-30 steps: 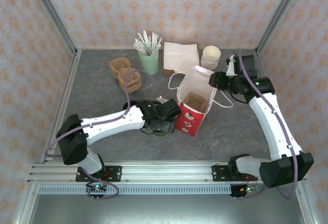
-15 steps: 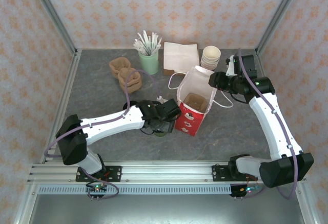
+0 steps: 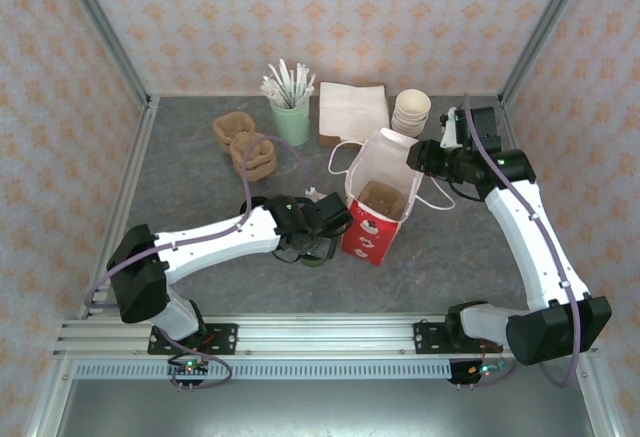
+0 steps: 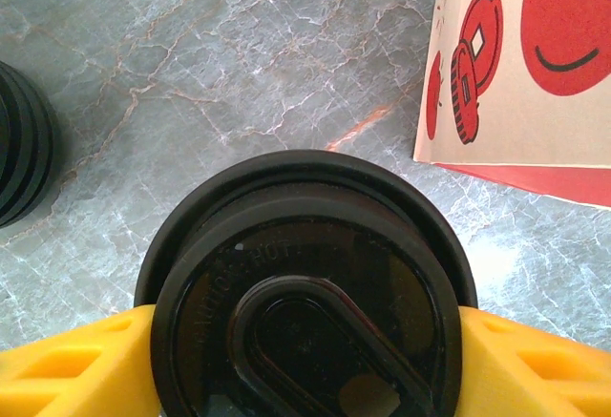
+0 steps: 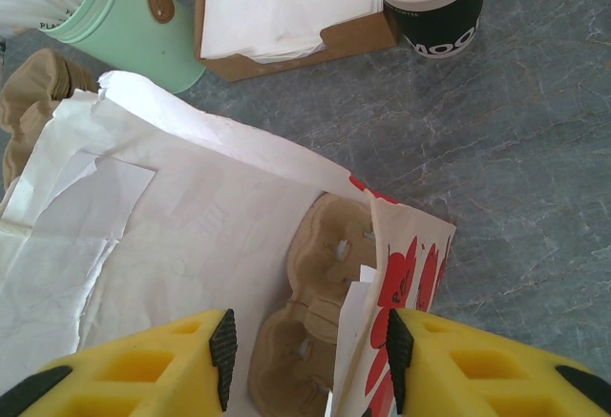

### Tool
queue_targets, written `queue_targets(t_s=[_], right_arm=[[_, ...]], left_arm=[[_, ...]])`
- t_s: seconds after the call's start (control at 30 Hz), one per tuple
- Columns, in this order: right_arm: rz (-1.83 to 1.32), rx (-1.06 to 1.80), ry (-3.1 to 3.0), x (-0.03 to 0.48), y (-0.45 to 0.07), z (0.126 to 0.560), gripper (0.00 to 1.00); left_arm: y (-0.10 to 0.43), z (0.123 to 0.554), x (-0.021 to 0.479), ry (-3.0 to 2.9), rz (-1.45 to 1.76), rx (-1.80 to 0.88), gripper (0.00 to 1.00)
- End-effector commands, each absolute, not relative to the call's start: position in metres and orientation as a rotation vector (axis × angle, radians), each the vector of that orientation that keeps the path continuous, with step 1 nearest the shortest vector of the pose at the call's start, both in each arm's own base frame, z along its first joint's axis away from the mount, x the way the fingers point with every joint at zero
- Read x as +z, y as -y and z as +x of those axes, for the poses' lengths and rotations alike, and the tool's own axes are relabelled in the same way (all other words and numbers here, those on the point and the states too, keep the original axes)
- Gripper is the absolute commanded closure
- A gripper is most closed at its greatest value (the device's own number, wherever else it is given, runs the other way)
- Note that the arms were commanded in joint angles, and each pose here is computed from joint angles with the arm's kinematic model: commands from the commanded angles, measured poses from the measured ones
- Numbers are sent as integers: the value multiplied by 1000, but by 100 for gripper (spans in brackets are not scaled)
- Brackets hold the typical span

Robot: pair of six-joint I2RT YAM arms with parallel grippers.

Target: Pack the takeout coffee

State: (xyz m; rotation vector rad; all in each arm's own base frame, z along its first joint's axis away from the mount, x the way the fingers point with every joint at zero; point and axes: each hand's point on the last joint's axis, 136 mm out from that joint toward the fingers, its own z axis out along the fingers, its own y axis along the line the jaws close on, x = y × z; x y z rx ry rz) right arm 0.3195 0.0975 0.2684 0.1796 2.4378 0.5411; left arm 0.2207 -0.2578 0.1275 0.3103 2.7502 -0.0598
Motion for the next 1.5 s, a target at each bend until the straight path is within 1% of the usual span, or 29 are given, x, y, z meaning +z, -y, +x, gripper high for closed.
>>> queue_targets(t_s=[0.0,0.37,0.47,0.7,0.9,1.0,1.13,1.23,1.33,1.43,1.47], right_arm=[[163,538,-2435,271,-96,318,52],[166,543,-2436,270,-97,318,52],[169,555,-2437,270,-98,318,53],[174,591,-2419,271,-101,317,57],[180,608,-2439,264,-104,315,59],[183,632,-2445,261,-106,313,60],[196,696,-2446,259,-113,312,69],[224,738,-2429,262,-116,312,81],[266,779,-2408,267,-121,314,90],[309,829,-2375,272,-132,318,95],[313,859,-2339,282,-138,315,96]], left_arm=[[247,217,118,-2782,323,-2,28],[248,212,109,-2808,328,-9,28],[247,213,111,-2803,326,-13,31],[242,220,140,-2721,300,-43,37],[230,223,169,-2669,277,-42,38],[220,224,191,-2629,257,-37,38],[207,225,226,-2565,238,-44,38],[199,224,255,-2517,234,-59,38],[192,224,284,-2471,235,-71,38],[187,224,313,-2423,237,-87,38],[186,225,323,-2408,238,-93,38]])
